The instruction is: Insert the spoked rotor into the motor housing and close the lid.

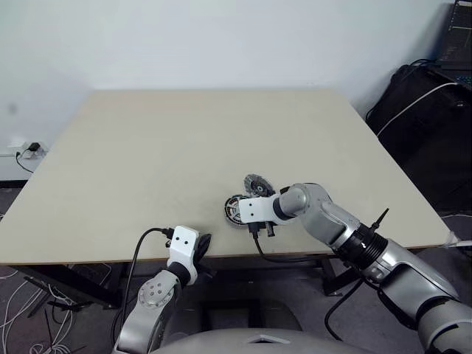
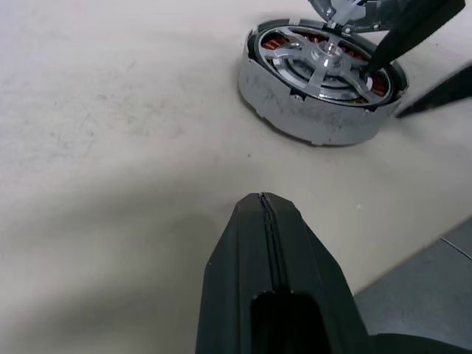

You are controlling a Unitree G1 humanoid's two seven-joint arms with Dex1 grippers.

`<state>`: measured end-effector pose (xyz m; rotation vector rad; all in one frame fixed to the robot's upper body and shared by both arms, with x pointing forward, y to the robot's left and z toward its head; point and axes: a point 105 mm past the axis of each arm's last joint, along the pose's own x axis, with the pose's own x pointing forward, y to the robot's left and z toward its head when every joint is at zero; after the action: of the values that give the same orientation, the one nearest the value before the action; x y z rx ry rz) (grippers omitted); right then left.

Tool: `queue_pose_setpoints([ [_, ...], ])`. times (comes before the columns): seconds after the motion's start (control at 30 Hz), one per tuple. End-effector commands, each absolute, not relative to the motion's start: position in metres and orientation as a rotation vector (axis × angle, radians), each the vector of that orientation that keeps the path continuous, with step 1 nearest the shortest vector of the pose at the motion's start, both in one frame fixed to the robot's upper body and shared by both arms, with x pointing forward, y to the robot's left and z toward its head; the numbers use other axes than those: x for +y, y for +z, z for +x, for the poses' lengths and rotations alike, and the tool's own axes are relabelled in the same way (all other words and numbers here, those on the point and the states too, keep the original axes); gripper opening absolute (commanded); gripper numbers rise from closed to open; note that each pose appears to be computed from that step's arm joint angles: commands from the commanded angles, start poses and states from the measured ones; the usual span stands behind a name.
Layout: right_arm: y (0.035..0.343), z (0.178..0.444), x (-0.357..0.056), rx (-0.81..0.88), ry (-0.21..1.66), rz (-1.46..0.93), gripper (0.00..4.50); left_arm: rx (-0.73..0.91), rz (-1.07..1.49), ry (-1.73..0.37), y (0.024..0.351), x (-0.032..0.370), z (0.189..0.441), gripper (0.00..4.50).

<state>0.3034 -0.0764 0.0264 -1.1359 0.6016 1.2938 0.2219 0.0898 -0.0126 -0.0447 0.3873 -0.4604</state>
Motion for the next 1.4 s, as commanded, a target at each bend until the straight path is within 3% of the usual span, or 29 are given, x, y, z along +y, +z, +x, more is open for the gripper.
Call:
queue_pose_setpoints([
  [0.03,0.030,0.307,-0.078,0.594,1.276,-1.140,0.42,0.332,-0.050,-0.465,-0.001,0.087,0.227,0.00],
  [0.1,0.029,0.305,-0.077,0.594,1.275,-1.129,0.09,0.332,-0.050,-0.465,-0.001,0.086,0.227,0.00],
  [0.93,0.042,0.297,-0.058,0.554,1.297,-0.997,0.09,0.340,-0.060,-0.476,-0.003,0.082,0.225,0.00],
  [1.17,0.057,0.300,-0.042,0.469,1.271,-0.913,2.33,0.339,-0.057,-0.475,-0.003,0.084,0.226,0.00],
  [1.4,0.094,0.297,-0.022,0.322,1.264,-0.789,2.33,0.337,-0.051,-0.484,-0.002,0.084,0.227,0.00],
])
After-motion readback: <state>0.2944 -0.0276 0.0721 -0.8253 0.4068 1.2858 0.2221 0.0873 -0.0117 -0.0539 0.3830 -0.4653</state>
